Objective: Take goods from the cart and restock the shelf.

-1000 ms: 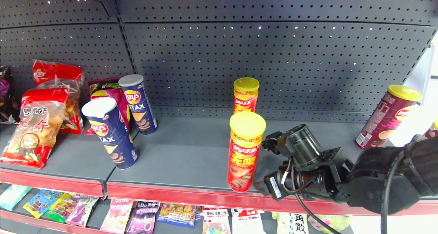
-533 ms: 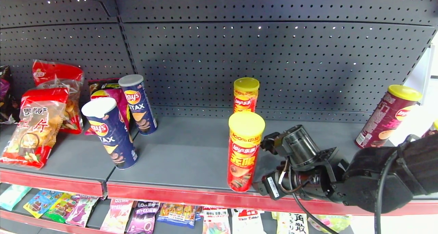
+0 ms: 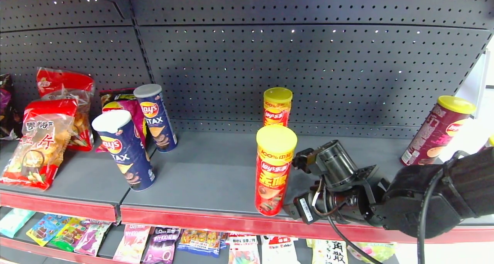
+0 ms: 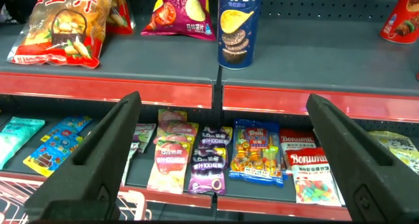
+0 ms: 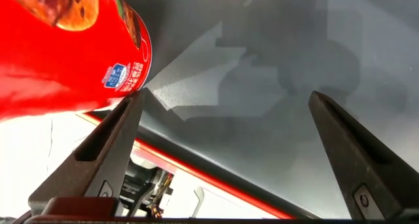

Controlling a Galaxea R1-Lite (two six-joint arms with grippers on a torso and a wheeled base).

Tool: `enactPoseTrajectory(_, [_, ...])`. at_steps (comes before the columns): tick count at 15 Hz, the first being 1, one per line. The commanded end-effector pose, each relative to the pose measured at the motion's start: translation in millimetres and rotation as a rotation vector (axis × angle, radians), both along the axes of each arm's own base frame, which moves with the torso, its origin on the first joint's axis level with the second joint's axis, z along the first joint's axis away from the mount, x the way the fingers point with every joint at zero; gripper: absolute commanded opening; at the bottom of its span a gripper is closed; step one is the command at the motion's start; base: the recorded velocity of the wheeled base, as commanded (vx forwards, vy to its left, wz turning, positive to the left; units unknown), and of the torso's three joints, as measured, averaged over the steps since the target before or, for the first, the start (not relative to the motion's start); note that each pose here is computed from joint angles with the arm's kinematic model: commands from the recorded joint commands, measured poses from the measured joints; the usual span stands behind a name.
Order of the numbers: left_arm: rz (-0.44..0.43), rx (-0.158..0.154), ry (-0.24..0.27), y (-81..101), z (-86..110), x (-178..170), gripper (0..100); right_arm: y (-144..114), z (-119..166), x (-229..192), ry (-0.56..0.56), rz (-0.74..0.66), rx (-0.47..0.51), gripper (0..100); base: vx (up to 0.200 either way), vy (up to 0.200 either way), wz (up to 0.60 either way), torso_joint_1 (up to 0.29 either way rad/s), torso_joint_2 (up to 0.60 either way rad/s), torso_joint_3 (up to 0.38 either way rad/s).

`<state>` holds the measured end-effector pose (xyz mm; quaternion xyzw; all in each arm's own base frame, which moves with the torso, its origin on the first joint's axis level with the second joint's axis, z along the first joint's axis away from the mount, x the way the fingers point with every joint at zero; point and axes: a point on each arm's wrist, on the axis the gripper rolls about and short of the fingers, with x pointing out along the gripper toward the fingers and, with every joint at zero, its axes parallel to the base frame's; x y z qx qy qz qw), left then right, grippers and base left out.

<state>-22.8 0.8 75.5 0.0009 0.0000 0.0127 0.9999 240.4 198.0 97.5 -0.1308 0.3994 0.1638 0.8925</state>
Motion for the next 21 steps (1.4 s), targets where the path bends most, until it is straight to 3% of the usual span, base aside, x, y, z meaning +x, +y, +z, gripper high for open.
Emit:
enactPoseTrajectory(1, [0.001, 0.0, 0.0, 0.0, 0.0, 0.0, 100, 1.4, 0.2, 1.4, -0.003, 0.001, 0.002, 100, 0.0, 0.0, 0.0, 0.0, 0.0, 0.0])
enactPoseTrajectory(21, [0.001, 0.0, 0.0, 0.0, 0.0, 0.0, 100, 10.9, 0.6, 0.4, -0.008, 0.026, 0.008, 100, 0.0, 0.0, 0.0, 0.0, 0.0, 0.0])
